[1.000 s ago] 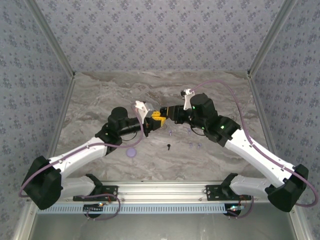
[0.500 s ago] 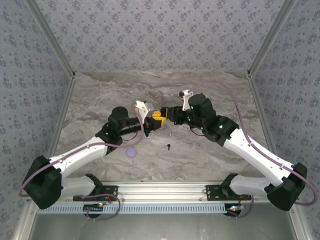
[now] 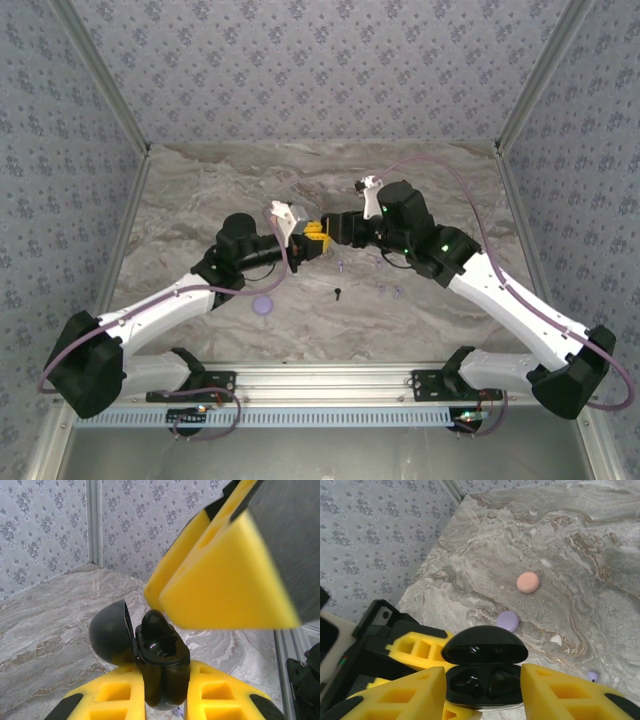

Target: Insert wireless bluetooth earbuds into charging case

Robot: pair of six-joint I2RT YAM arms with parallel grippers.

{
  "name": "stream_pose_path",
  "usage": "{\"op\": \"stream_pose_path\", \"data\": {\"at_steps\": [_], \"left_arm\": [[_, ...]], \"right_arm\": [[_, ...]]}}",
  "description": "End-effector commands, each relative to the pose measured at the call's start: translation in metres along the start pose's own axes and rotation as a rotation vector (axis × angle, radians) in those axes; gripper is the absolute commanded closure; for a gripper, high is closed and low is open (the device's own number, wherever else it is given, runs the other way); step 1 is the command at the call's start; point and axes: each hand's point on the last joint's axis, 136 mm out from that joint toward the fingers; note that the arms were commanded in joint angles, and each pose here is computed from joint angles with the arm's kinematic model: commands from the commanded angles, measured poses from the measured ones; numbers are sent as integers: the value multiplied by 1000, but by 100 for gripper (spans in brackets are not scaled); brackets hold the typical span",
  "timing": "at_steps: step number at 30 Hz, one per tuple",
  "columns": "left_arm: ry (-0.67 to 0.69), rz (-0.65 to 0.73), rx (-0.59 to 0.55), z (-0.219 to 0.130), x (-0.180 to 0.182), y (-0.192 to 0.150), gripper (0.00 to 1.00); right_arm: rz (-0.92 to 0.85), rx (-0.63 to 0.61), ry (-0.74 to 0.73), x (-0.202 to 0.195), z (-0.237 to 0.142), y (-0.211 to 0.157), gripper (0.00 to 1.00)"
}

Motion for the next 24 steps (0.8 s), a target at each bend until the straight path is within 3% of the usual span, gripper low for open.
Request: {"op": "stream_pose_path", "data": {"at_steps": [1,6,12,24], "left_arm": [[5,41,-60,1,1,22,100],[85,48,-56,-7,10,16,100],[262,71,-42,-30,30,11,100],[408,99,22,-69,36,-3,100]], "right_arm": [[-40,-41,13,10,-23,17,51],[-18,-59,-79,-12,-33,20,50],[72,24,-253,-56,-23,-3,51],[153,480,-477,-117,55,-116,54]]}}
Point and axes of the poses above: each hand's point on the last joint's axis, 136 mm out from that joint toward the fingers, its own z axis out along the fingers, its own x axis along the line the jaws close on, y = z × x, and after that the axes turned 12 degrees about z, right-handed
